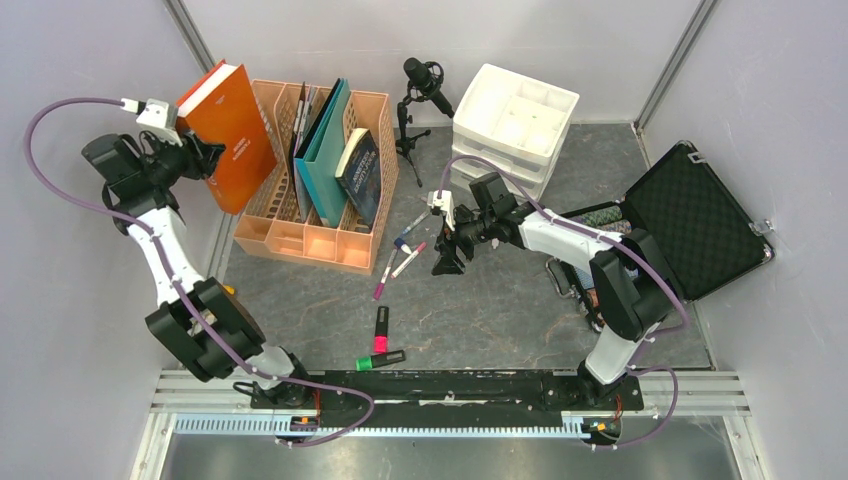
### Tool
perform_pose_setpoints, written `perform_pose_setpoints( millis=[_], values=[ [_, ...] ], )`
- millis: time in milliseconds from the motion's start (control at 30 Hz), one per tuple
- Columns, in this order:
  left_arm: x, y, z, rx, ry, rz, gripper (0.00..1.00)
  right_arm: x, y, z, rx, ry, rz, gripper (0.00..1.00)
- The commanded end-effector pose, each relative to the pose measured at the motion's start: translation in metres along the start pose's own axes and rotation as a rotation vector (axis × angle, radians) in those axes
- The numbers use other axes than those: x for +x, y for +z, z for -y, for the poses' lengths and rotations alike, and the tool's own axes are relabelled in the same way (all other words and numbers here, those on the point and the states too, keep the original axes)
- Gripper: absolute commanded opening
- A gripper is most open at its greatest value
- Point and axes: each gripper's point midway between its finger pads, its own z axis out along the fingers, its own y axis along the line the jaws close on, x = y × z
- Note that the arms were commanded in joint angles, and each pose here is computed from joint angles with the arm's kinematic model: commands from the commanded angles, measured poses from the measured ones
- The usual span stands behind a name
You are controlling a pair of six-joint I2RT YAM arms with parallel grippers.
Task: Organize the desk
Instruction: Place the book in the storage box.
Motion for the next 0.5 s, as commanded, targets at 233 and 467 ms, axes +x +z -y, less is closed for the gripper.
perform_pose_setpoints(
  millis=[233, 467],
  values=[
    [-0.031, 0.019, -0.005, -0.055, 0.087, 0.117, 0.02, -0.018, -0.002, 0.005, -0.001, -0.047, 0.036, 0.77],
    [-0.021, 0.045, 0.009, -0.009, 0.065, 0.114, 0.02, -0.016, -0.002, 0.007, 0.003, -0.044, 0.031, 0.77]
  ],
)
